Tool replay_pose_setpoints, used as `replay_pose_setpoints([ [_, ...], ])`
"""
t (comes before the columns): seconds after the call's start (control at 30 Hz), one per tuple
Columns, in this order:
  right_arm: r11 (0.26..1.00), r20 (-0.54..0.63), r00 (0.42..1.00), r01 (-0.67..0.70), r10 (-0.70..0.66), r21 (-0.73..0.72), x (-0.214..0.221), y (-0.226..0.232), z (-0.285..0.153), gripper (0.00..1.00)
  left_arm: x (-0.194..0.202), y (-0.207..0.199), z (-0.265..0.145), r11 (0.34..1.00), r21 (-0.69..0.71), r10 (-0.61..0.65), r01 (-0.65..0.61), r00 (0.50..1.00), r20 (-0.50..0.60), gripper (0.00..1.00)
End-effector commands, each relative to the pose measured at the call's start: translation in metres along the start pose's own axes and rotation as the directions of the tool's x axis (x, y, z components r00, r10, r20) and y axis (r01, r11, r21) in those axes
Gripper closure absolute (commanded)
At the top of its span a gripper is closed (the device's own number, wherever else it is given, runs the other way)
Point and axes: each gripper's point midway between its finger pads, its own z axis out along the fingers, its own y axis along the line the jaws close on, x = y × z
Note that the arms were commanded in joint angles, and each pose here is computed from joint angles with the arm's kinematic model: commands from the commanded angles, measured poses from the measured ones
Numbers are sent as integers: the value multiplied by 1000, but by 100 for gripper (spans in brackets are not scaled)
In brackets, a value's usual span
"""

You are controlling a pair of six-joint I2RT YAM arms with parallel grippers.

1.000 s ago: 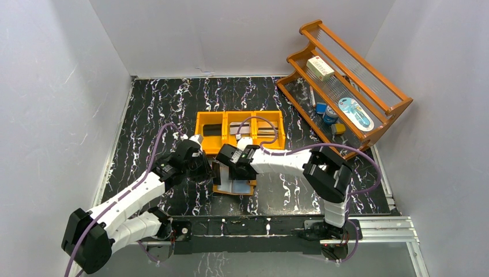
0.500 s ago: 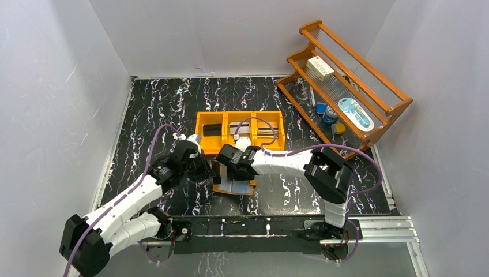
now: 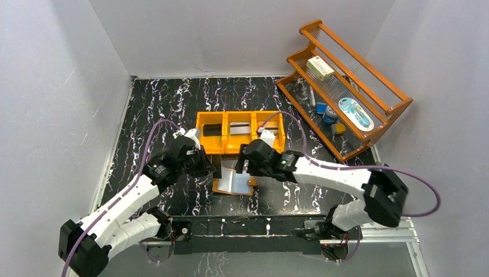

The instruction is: Take the credit cards out of the card holder

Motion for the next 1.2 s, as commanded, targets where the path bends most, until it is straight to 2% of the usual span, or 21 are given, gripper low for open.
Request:
replay_pose_setpoints([
  [0.0, 948, 14, 986, -158, 168, -276, -17, 16, -7, 11, -14, -20, -14, 996, 77, 49, -53, 998, 41, 100],
  [0.17, 851, -21, 957, -269, 291, -451, -30, 5, -26, 14, -21, -36, -26, 985, 158, 51, -63, 996, 76, 100],
  [0.37, 789, -44, 951, -280, 307, -548, -41, 4, -43, 16, -28, -40, -38, 976, 189, 96, -111, 992, 85, 100],
  [0.57, 688, -80, 964, -239, 255, -685, -47, 34, -62, 24, -18, -79, -41, 897, 437, 63, -65, 998, 19, 100],
  [0.73, 600, -99, 970, -217, 224, -770, -48, 52, -74, 29, -19, -98, -45, 829, 559, 32, -31, 999, 8, 100],
  [0.87, 530, -110, 970, -211, 216, -821, -47, 58, -85, 34, -19, -102, -42, 818, 575, 19, -11, 1000, -8, 100],
  [1.03, 509, -132, 969, -224, 210, -831, -41, 58, -85, 43, -19, -108, -44, 790, 614, 7, 2, 1000, -12, 100],
  [1.17, 458, -129, 967, -219, 219, -862, -41, 58, -93, 49, -17, -109, -42, 789, 614, 19, 4, 999, -31, 100],
])
